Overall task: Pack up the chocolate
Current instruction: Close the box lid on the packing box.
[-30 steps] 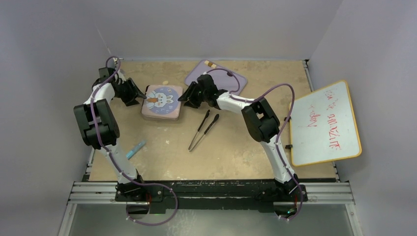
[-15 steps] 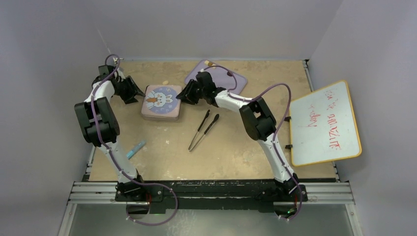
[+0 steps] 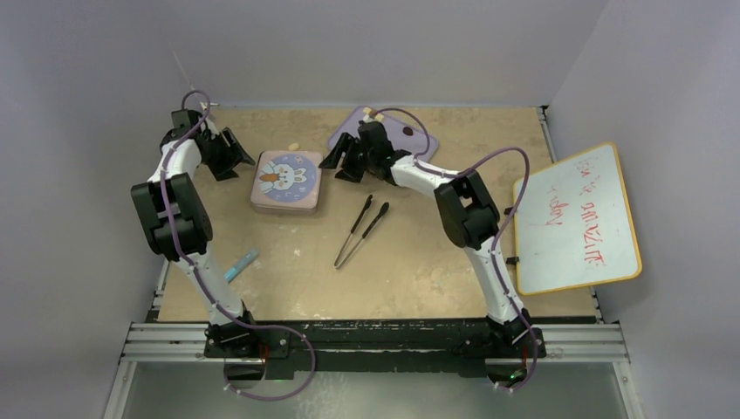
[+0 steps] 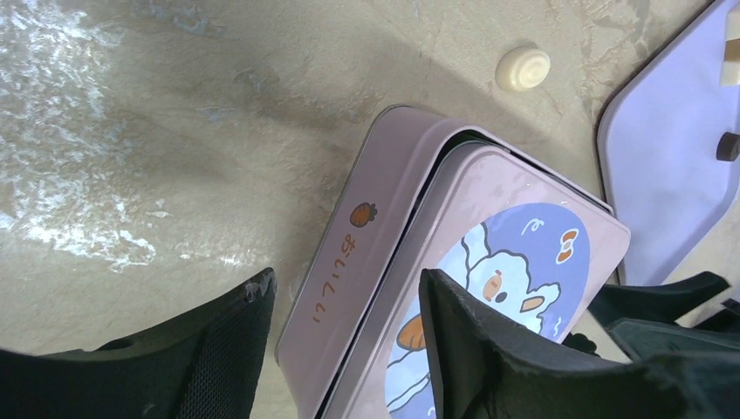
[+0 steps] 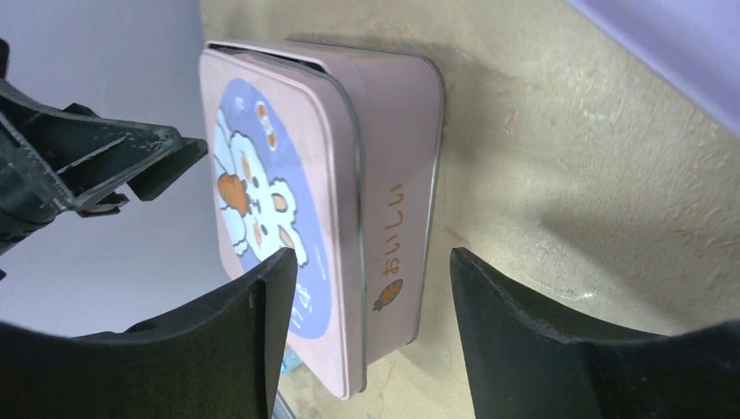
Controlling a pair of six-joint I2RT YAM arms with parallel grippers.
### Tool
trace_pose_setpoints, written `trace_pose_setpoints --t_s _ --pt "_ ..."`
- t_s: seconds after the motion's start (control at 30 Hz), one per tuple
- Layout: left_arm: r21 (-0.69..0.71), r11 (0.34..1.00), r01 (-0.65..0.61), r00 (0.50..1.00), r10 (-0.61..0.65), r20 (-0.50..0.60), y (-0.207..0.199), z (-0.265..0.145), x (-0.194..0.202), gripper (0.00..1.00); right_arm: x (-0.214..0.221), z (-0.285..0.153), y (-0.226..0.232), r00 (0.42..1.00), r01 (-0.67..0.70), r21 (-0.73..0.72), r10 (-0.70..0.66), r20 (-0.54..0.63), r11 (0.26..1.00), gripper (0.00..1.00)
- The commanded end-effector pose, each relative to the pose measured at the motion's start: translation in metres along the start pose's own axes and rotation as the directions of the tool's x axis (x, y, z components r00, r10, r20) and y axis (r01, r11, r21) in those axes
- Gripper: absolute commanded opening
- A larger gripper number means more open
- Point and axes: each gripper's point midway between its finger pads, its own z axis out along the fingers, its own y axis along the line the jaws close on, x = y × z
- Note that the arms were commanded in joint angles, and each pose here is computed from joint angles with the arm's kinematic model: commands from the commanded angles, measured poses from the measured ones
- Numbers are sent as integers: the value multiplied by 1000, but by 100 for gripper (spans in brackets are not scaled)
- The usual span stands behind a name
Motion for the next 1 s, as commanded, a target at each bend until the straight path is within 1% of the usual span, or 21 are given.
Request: trace_pose_setpoints --t_s 0.0,0.13,0.3,0.33,0.4,0.43,0.53,0.63,0.73,0.83,0.97 --pt "-1 999 -52 994 51 101 -20 -32 -25 60 -16 -36 49 984 180 -107 -177 38 978 68" --pt "13 998 -56 993 54 107 -21 -34 -19 62 -2 -45 54 946 317 -162 -323 -15 935 70" --pt "17 998 -59 995 57 87 -18 -31 -10 68 19 -68 40 888 453 -118 -459 -33 884 79" --pt "29 998 -62 995 59 84 -20 -30 -9 69 24 -73 37 871 482 -110 -488 -46 869 83" --pt "53 997 -62 995 58 76 -22 -27 -8 69 35 -79 29 829 549 -86 -554 -75 832 87" --pt "61 996 -61 996 57 69 -23 -25 -7 70 42 -82 27 812 572 -78 -577 -87 817 87" --pt "82 995 -48 998 45 36 -22 -17 -1 70 66 -81 24 789 597 -84 -603 -120 798 84" --pt "126 991 -35 999 40 -36 -25 -7 7 70 83 -69 24 768 618 -85 -623 -148 782 84" --pt "133 991 -30 998 37 -50 -24 -2 9 73 98 -58 24 732 659 -57 -657 -181 750 84" --pt "140 990 -32 998 38 -42 -25 -2 7 73 102 -51 24 717 682 -21 -673 -183 731 84" --pt "141 990 -29 998 35 -43 -25 1 4 73 96 -41 20 714 690 21 -676 -182 724 79"
